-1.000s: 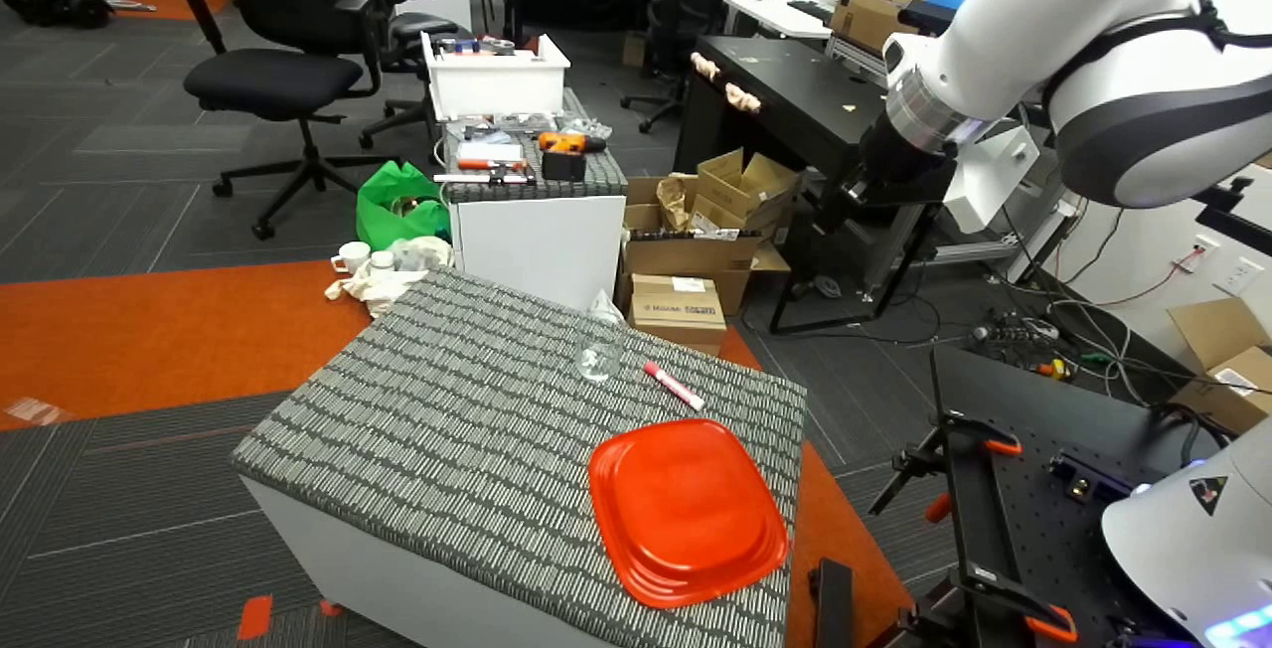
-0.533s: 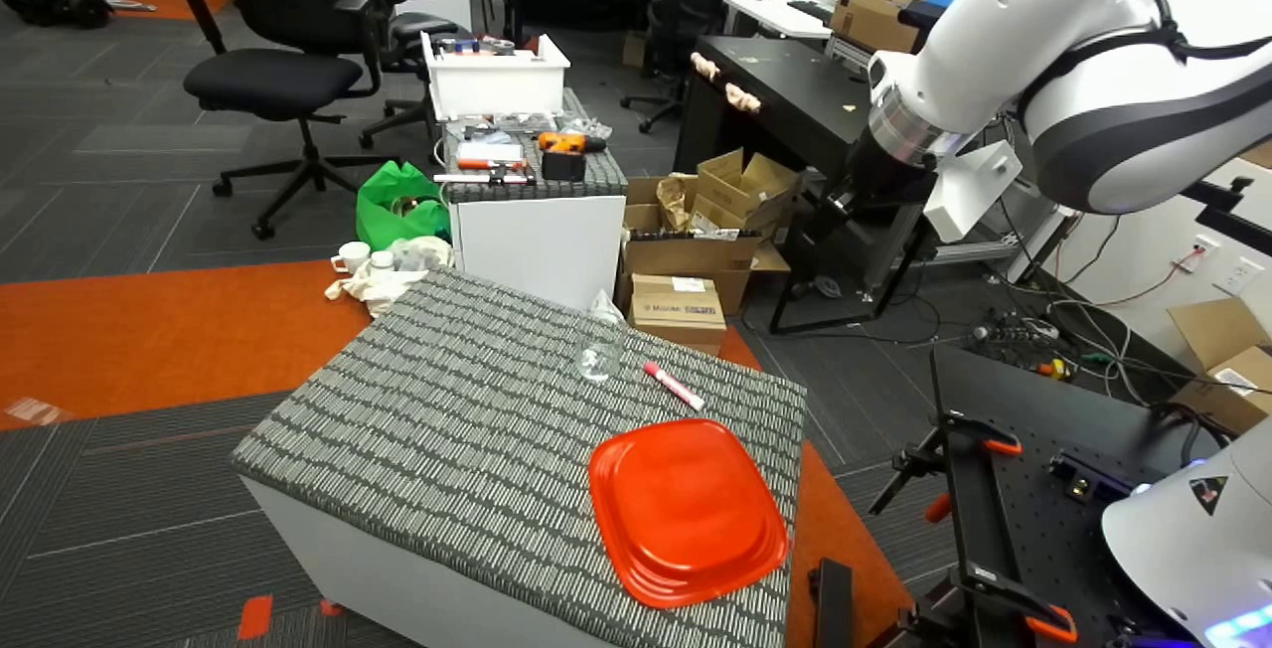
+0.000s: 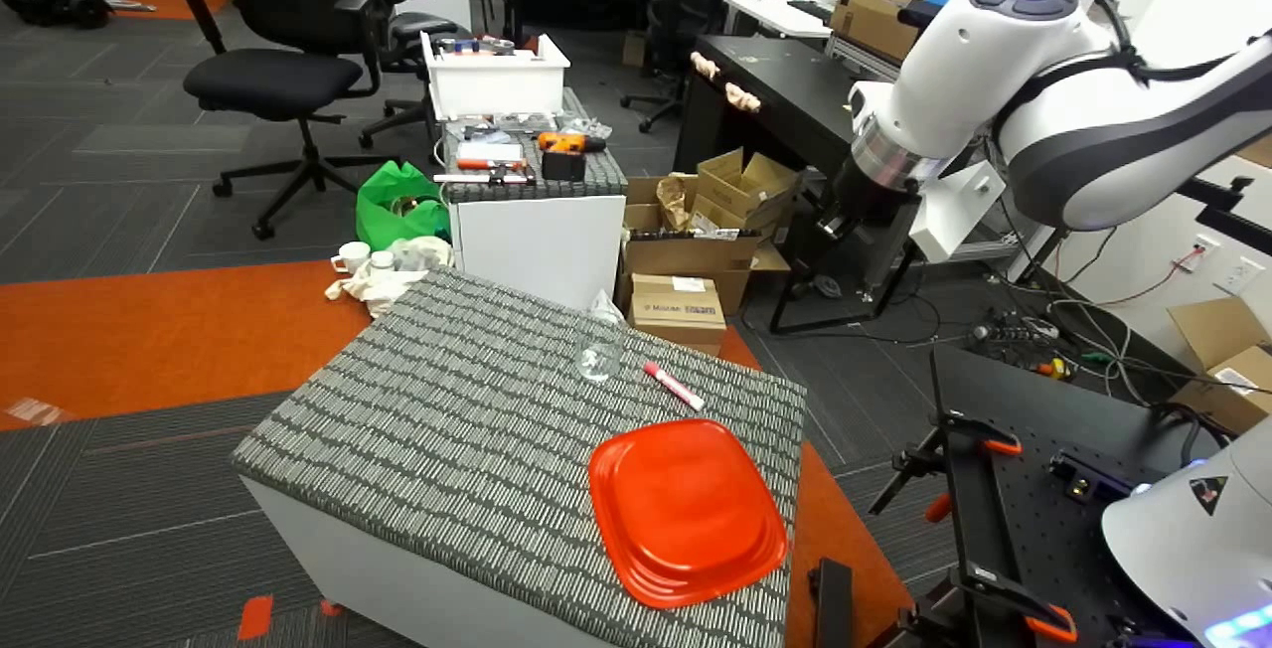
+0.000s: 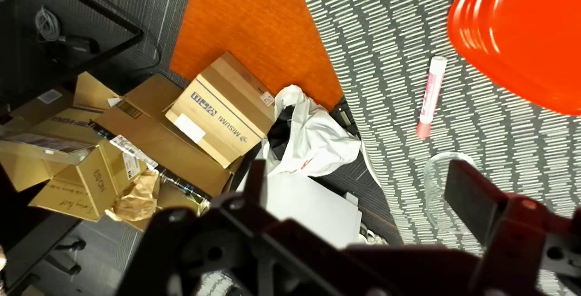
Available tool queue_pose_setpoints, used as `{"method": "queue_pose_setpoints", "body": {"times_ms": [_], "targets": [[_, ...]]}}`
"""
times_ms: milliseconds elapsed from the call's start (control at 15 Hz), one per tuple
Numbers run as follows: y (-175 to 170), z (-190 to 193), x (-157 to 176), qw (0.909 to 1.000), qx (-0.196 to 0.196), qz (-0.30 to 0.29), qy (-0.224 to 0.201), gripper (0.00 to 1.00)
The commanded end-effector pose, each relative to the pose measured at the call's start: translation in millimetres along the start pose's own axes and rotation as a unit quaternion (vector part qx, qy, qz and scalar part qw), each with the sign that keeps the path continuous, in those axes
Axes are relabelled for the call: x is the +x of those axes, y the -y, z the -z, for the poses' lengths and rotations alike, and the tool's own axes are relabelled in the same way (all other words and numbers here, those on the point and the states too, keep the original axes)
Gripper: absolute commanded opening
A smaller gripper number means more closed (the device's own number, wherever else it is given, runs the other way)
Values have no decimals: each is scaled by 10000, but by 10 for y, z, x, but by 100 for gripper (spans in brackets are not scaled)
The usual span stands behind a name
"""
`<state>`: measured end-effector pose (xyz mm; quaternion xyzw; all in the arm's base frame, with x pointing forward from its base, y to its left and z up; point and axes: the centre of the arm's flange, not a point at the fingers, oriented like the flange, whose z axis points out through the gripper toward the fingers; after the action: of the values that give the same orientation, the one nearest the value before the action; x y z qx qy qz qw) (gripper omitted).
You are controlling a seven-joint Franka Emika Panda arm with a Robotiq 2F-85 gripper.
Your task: Pick up the marker and put it in the cup
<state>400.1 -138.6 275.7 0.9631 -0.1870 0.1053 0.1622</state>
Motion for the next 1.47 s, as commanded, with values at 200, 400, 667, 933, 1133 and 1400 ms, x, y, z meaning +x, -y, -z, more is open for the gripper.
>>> {"method": "queue_pose_setpoints", "body": {"times_ms": [200, 400, 667, 933, 1133, 1400], "targets": [[272, -606, 159, 9994, -238, 180, -177, 100], [383, -813, 174, 9976, -457, 21, -524, 100], [490, -988, 232, 9934, -517, -344, -962, 100], [576, -1234, 230, 9927, -378, -440, -1056, 100], [639, -1486, 219, 9938, -322, -400, -989, 100], [744, -1803, 241, 9955, -210, -265, -881, 100]]}}
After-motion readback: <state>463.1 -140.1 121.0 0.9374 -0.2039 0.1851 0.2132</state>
